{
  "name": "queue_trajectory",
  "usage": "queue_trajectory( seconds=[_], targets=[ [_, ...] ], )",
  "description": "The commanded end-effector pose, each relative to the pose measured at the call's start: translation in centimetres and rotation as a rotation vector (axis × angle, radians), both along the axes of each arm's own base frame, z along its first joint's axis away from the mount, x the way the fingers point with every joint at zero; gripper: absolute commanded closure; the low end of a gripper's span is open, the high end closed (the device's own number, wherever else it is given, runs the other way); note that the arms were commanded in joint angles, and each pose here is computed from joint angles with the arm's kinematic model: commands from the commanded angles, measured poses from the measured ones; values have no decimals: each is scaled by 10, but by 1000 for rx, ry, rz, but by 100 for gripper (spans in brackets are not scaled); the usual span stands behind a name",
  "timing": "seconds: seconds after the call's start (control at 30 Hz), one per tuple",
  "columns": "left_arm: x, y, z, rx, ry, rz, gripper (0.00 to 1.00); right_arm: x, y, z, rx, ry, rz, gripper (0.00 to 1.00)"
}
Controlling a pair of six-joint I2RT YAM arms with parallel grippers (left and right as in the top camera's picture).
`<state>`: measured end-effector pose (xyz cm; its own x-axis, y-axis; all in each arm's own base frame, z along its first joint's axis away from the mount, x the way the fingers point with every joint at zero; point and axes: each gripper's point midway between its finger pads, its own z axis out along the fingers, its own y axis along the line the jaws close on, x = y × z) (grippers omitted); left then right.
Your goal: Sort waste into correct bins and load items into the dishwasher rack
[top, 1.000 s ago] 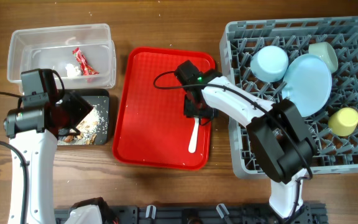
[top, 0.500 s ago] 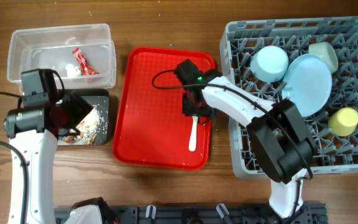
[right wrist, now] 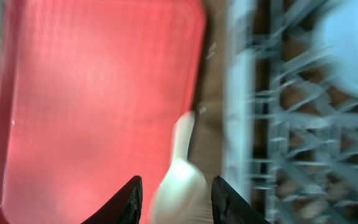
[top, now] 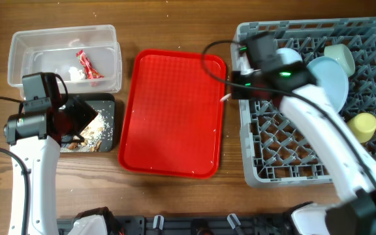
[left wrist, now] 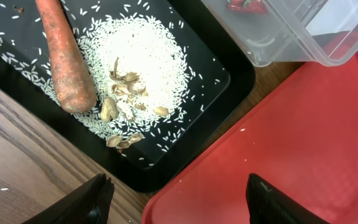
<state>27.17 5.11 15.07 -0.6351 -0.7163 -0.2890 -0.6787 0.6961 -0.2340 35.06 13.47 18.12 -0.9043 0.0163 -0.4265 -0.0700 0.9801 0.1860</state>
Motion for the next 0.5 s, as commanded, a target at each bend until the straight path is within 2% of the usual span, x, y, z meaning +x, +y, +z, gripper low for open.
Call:
queue_trajectory(
  seconds=[0.0, 0.17, 0.3, 0.33, 0.47],
  targets=[
    [1, -2, 1, 2, -2, -22, 30, -2, -31, 31, 9, -80, 30, 62],
    [1, -2, 1, 2, -2, -21, 30, -5, -63, 33, -2, -64, -24, 63],
    [1, -2, 1, 2, -2, -21, 30, -10, -31, 38, 112, -67, 105, 58],
    [1, -2, 1, 3, -3, -21, 30, -12, -26, 38, 115, -64, 120, 54],
    [1, -2, 1, 2, -2, -22, 30, -18, 0, 26, 96, -24, 176, 51]
  ],
)
